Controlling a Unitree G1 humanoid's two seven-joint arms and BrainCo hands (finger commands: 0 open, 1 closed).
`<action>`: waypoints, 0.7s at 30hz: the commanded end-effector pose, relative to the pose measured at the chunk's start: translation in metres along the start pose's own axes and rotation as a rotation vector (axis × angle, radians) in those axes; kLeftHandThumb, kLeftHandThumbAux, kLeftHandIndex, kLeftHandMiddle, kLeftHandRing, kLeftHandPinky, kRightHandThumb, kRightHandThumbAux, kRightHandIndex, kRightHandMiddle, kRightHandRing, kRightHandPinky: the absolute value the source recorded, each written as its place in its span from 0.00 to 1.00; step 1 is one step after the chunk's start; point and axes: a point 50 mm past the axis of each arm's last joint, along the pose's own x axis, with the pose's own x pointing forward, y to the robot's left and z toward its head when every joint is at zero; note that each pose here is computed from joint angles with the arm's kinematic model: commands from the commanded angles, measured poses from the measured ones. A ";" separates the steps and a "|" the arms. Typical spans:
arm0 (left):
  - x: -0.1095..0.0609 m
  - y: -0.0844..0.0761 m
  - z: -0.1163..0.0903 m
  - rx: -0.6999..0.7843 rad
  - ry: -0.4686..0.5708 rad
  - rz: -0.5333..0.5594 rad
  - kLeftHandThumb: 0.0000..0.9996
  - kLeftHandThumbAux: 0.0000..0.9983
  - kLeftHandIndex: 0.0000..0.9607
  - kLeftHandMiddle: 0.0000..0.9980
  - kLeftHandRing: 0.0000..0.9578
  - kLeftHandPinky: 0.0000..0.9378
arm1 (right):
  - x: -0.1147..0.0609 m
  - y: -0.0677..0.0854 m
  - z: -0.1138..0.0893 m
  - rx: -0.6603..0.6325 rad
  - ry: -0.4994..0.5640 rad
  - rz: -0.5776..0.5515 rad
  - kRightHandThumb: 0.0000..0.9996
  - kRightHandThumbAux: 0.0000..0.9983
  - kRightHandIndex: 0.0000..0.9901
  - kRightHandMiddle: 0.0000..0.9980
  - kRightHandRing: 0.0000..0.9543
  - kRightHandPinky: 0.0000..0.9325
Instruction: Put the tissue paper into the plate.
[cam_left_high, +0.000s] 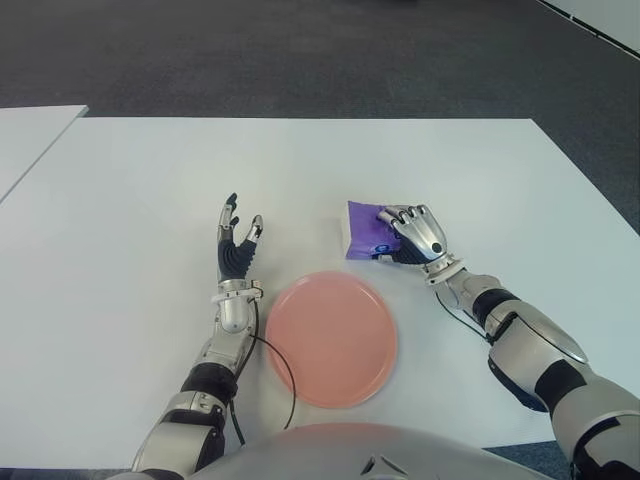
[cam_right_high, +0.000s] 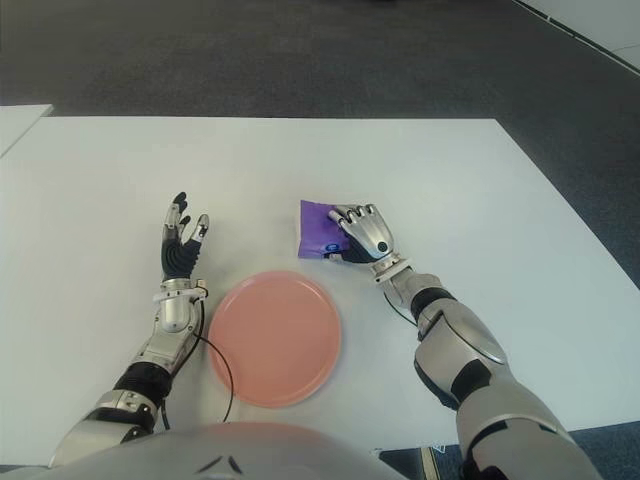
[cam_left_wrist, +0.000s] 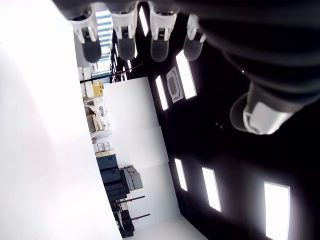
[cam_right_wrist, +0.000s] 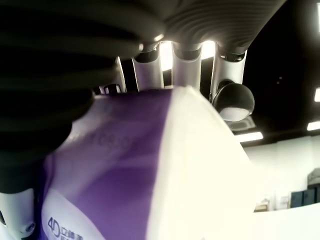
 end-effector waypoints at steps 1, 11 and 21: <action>-0.021 0.007 -0.023 0.054 0.119 0.008 0.01 0.49 0.00 0.00 0.00 0.00 | -0.027 0.021 0.011 0.049 0.042 0.161 0.85 0.68 0.40 0.55 0.93 0.95; -0.020 0.006 -0.024 0.052 0.121 0.009 0.02 0.49 0.00 0.00 0.00 0.00 | -0.027 0.022 0.013 0.072 0.086 0.149 0.85 0.68 0.40 0.55 0.92 0.93; -0.019 0.006 -0.024 0.048 0.116 -0.004 0.02 0.49 0.00 0.00 0.00 0.00 | -0.018 0.018 0.012 0.140 0.162 0.101 0.85 0.68 0.41 0.55 0.93 0.93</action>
